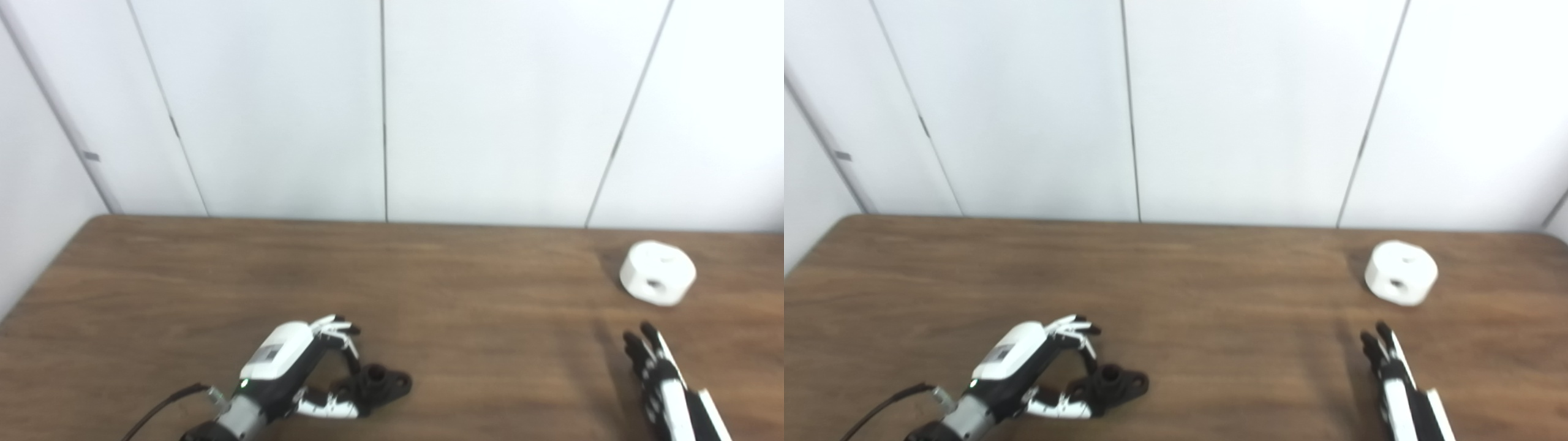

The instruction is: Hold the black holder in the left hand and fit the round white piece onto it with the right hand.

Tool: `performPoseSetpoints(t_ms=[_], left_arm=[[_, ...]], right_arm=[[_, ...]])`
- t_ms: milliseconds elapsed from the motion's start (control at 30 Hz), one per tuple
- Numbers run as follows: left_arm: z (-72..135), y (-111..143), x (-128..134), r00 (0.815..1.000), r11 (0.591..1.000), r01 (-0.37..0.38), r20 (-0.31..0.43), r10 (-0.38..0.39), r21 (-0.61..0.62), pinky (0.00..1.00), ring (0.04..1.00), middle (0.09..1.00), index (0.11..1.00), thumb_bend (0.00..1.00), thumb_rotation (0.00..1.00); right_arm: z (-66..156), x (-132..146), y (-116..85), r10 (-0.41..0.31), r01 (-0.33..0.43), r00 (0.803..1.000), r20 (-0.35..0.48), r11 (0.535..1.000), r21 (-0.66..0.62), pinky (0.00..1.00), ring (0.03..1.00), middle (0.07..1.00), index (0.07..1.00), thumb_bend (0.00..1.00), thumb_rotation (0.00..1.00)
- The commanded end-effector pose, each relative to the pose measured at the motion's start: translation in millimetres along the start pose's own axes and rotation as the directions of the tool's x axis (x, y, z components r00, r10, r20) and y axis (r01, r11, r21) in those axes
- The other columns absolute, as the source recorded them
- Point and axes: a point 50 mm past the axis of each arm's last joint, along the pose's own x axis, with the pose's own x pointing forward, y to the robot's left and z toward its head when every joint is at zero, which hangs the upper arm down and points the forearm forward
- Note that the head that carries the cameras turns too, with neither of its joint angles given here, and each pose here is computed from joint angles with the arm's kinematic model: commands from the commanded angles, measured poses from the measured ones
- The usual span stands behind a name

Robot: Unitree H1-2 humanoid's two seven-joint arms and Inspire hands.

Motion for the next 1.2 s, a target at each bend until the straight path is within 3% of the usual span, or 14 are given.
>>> performPoseSetpoints(t_ms=[0, 300, 633, 1167], left_arm=[[14.8, -7.4, -3.8, 0.996, 0.999, 0.019, 0.082, -0.021, 0.026, 0.86, 0.899, 0.811, 0.485, 0.52, 0.05], [47.9, -41.2, -13.0, 0.966, 0.994, 0.061, 0.246, -0.080, 0.085, 0.90, 0.890, 0.797, 0.485, 0.52, 0.05], [61.2, -50.7, -16.2, 0.959, 0.994, 0.080, 0.266, -0.097, 0.072, 0.89, 0.892, 0.792, 0.485, 0.52, 0.05], [51.7, -46.8, -14.2, 0.969, 0.998, 0.046, 0.240, -0.056, 0.048, 0.89, 0.872, 0.778, 0.486, 0.52, 0.05]], right_arm=[[2.3, -7.3, 10.7, 0.010, -0.010, 1.000, -0.017, 1.000, 0.017, 1.00, 0.963, 0.944, 0.977, 0.53, 1.00], [11.6, -7.9, 11.2, 0.016, -0.016, 1.000, -0.026, 1.000, 0.000, 1.00, 0.989, 0.946, 0.986, 0.54, 1.00], [21.7, -8.1, 11.8, 0.025, -0.025, 0.999, -0.028, 1.000, -0.009, 1.00, 0.997, 0.950, 0.992, 0.56, 1.00], [37.4, -3.4, 13.7, 0.005, -0.006, 0.999, -0.036, 1.000, -0.008, 1.00, 0.987, 0.951, 0.985, 0.61, 1.00]])
